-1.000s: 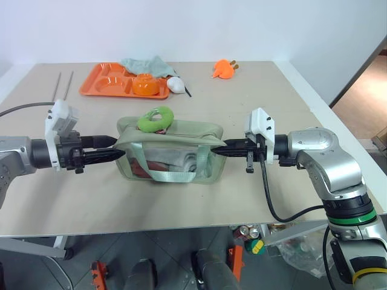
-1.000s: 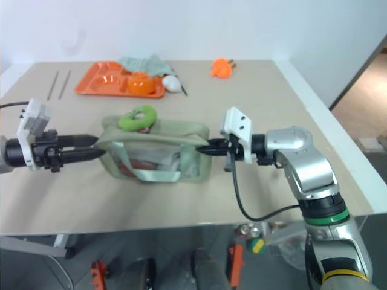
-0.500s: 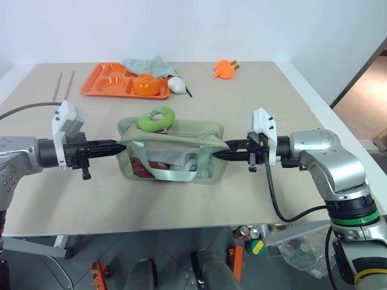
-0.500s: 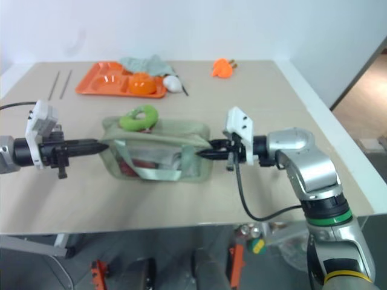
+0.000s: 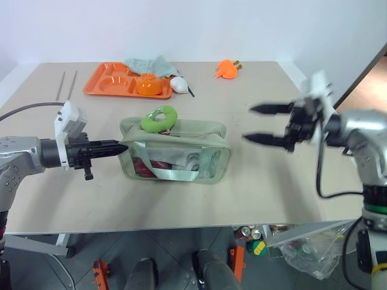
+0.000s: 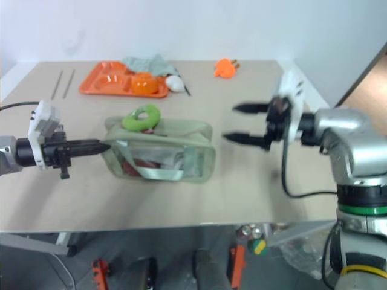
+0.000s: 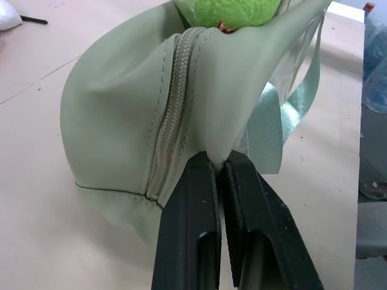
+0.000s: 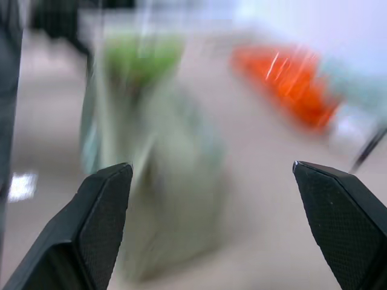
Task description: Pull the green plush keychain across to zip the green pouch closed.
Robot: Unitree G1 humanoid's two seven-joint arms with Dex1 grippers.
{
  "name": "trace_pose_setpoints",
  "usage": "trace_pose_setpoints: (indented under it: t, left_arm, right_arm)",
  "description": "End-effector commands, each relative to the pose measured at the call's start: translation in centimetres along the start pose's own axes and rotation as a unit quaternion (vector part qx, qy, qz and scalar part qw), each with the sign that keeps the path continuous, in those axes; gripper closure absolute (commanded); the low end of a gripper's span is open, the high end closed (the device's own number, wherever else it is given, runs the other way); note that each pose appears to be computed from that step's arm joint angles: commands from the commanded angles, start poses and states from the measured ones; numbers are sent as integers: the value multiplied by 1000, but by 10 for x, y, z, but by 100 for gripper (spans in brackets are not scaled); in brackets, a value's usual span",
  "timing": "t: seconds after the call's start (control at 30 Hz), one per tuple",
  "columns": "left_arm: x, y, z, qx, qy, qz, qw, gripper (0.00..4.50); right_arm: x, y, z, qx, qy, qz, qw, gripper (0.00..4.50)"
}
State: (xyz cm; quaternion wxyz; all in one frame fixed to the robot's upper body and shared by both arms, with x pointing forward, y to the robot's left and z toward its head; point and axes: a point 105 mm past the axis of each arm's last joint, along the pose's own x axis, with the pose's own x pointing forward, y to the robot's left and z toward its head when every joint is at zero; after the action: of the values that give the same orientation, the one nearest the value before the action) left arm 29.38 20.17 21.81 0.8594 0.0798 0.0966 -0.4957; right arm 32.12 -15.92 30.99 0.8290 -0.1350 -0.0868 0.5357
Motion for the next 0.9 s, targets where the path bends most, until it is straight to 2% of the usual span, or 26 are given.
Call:
trace_pose_setpoints:
  t: [0.03, 0.1, 0.17, 0.33, 0.57, 0.9]
  left_arm:
    - [1, -4, 0, 9, 5, -3, 1000, 450]
    - [3, -6, 1, 8, 2, -4, 1000, 450]
    - [4, -8, 0, 8, 1, -6, 1000, 450]
    - [7, -8, 0, 7, -4, -5, 1000, 450]
    - [10, -11, -2, 7, -11, -6, 1000, 450]
    - [10, -9, -2, 6, -10, -3, 1000, 450]
  right_arm:
    - [22, -3, 34, 43, -104, 1, 994, 11]
    - [53, -6, 35, 89, -116, -3, 989, 11]
    - [88, -7, 28, 113, -95, -19, 989, 11]
    - [132, -7, 4, 113, -17, -48, 992, 11]
    - [147, 6, 3, 92, 8, -7, 996, 11]
    - [144, 34, -6, 100, 40, 74, 991, 11]
